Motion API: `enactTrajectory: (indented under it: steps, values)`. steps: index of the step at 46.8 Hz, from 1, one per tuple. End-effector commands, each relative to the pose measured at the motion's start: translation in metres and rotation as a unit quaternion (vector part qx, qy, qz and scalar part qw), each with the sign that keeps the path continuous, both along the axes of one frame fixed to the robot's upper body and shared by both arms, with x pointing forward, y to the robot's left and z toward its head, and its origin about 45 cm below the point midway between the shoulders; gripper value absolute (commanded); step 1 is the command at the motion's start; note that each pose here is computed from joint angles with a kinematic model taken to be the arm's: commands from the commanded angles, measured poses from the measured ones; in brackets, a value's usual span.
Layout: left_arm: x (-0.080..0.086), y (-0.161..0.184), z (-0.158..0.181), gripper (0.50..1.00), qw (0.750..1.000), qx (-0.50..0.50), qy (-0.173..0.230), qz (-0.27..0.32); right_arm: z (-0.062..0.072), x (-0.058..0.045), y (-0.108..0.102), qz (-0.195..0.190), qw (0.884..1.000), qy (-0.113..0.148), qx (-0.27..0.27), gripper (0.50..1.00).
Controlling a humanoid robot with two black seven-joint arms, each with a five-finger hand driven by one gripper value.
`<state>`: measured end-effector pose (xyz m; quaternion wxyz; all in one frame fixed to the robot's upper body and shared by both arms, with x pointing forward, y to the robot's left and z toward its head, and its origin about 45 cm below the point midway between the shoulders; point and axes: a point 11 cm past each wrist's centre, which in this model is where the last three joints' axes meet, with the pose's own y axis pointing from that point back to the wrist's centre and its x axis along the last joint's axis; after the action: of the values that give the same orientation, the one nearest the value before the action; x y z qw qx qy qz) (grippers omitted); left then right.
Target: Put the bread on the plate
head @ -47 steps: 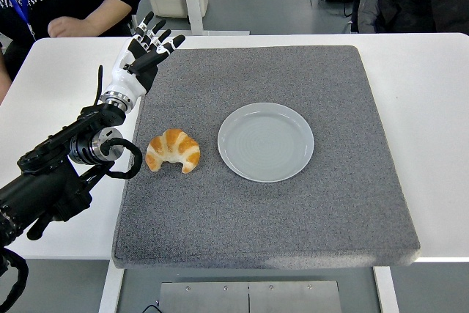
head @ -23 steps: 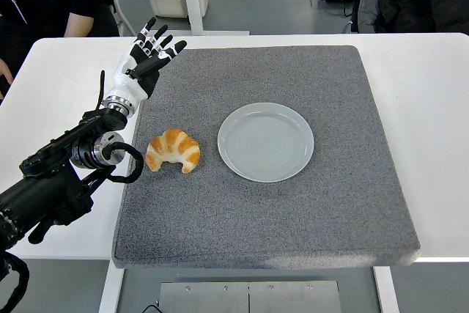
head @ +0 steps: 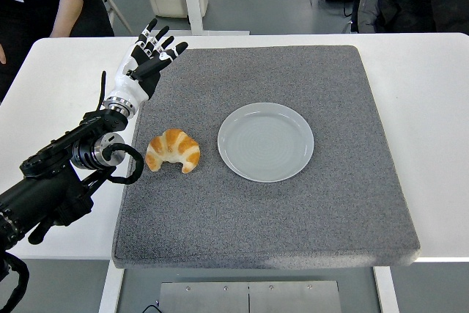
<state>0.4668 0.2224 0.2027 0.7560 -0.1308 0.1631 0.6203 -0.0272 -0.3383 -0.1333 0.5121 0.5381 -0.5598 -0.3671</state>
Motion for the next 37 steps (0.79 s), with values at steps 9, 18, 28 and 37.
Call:
enactTrajectory:
  steps: [9,18,28,37]
  values:
    - [-0.0006,0.0008,-0.0014,0.971,1.000,0.000,0.002,0.002,0.0000,0.0000,0.0000,0.000,1.000,0.000,0.000,1.000]
    - [-0.0004,-0.0002,-0.0011,0.969,1.000,0.000,0.003,-0.001,0.0000,0.0000,0.0000,0.000,1.000,0.000,0.000,1.000]
    - [-0.0005,-0.0005,-0.0017,0.968,1.000,0.001,0.006,-0.002,0.0000,0.0000,0.0000,0.000,1.000,0.000,0.000,1.000]
    - [0.0000,-0.0007,-0.0008,0.963,1.000,0.003,0.008,-0.004,0.0000,0.0000,0.0000,0.000,1.000,0.000,0.000,1.000]
